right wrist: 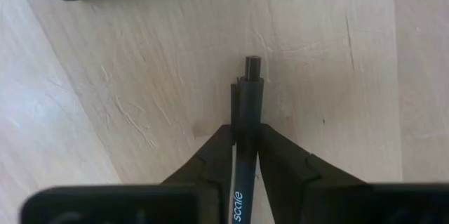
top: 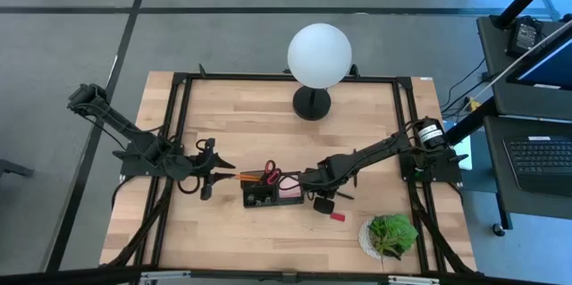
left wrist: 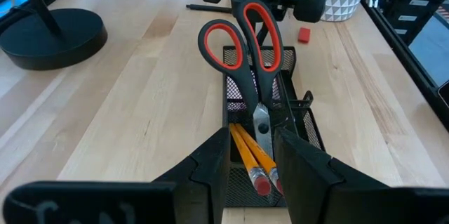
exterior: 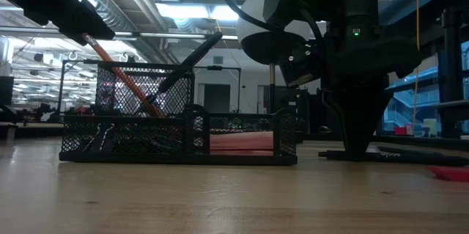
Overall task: Pick and place office supplies into organizer
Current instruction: Put the bottom black pen into the black desk organizer
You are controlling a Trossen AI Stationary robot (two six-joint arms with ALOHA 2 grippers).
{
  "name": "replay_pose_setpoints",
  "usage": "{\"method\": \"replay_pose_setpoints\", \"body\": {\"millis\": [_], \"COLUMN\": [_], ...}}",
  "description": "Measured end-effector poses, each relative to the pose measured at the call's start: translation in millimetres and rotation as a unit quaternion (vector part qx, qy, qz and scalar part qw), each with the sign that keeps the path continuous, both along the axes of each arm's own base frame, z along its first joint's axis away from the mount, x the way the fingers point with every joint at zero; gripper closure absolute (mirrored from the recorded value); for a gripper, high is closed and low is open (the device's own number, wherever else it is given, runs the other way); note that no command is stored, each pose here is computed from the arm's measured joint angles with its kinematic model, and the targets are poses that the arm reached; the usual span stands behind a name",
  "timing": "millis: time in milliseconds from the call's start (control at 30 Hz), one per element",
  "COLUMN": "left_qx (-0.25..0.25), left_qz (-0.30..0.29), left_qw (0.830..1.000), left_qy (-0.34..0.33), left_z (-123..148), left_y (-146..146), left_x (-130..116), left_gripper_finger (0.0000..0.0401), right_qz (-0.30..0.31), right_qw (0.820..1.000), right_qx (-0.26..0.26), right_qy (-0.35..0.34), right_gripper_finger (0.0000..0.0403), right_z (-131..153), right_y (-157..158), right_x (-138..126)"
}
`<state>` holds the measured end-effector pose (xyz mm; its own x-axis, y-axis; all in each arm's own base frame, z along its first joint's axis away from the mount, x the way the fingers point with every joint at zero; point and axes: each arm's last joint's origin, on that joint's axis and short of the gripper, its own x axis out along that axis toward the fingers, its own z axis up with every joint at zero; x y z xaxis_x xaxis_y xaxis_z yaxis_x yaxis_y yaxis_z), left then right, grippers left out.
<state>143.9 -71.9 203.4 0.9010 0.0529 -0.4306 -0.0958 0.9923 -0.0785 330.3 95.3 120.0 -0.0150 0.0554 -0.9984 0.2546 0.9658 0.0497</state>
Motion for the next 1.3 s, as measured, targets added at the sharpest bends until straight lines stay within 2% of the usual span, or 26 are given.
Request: {"method": "replay_pose_setpoints", "body": {"millis": [200,833,1300], "left_qx": [0.000,0.000,0.000], "left_qz": [0.000,-0.001,-0.002], "left_qw": [1.000,1.000,1.000], "left_qy": [0.000,0.000,0.001], "left_z": [0,0,0], "left_y": [0,0,0], "left_x": [0,0,0], "left_gripper_finger": [0.0295,0.0295,0.0295], "right_qz": [0.010,0.019,0.009], "right_qw": [1.000,0.999,1.000], "right_qx": [0.002,0.021,0.013], "right_qy": [-0.008,-0.037,-0.012], "right_gripper_finger": [0.0358,0.0358,0.0354], "right_z": [-1,8,7], "right_y": [1,6,5], "right_x": [2,16,12]}}
